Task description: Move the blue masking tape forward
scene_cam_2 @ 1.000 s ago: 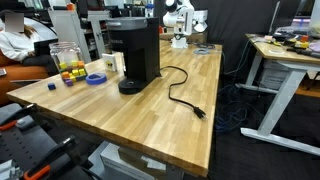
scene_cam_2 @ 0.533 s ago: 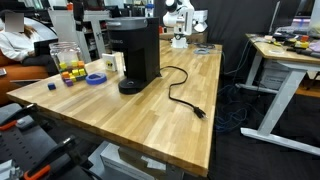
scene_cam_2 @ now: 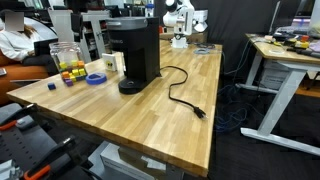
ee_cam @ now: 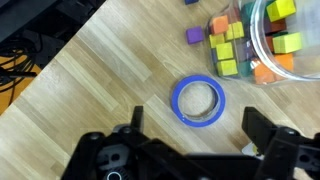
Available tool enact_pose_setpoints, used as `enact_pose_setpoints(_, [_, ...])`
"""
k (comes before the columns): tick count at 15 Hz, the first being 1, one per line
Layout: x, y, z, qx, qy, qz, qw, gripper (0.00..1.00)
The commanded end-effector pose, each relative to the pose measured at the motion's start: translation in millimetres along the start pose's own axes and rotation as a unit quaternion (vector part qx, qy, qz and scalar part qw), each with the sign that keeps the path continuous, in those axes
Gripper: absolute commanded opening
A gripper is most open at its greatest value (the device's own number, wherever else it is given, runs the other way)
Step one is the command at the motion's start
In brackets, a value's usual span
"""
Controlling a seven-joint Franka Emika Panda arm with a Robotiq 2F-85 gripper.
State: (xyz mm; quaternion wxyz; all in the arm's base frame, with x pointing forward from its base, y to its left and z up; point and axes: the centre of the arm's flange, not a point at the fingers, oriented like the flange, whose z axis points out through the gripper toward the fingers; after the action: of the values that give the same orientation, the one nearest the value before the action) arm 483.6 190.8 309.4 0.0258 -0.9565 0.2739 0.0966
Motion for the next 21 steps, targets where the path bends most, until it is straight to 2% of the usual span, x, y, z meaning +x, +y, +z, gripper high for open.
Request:
enact_pose_setpoints(1, [3,-7,23,-0.026,0.005,-0.005,0.9996,1.0])
enact_pose_setpoints(3, [4,-8,39,-0.042,-0.006,-0.009,0.9991,1.0])
enact_pose_setpoints(13, [4,-4,43,-0.04,-0.007,-0.011,0.9991,1.0])
enact_pose_setpoints(17, [20,-3,53,-0.017,0.001,-0.003,0.9998,1.0])
enact_pose_setpoints(21, [38,3,83,0.001,-0.002,0.007,1.0,1.0])
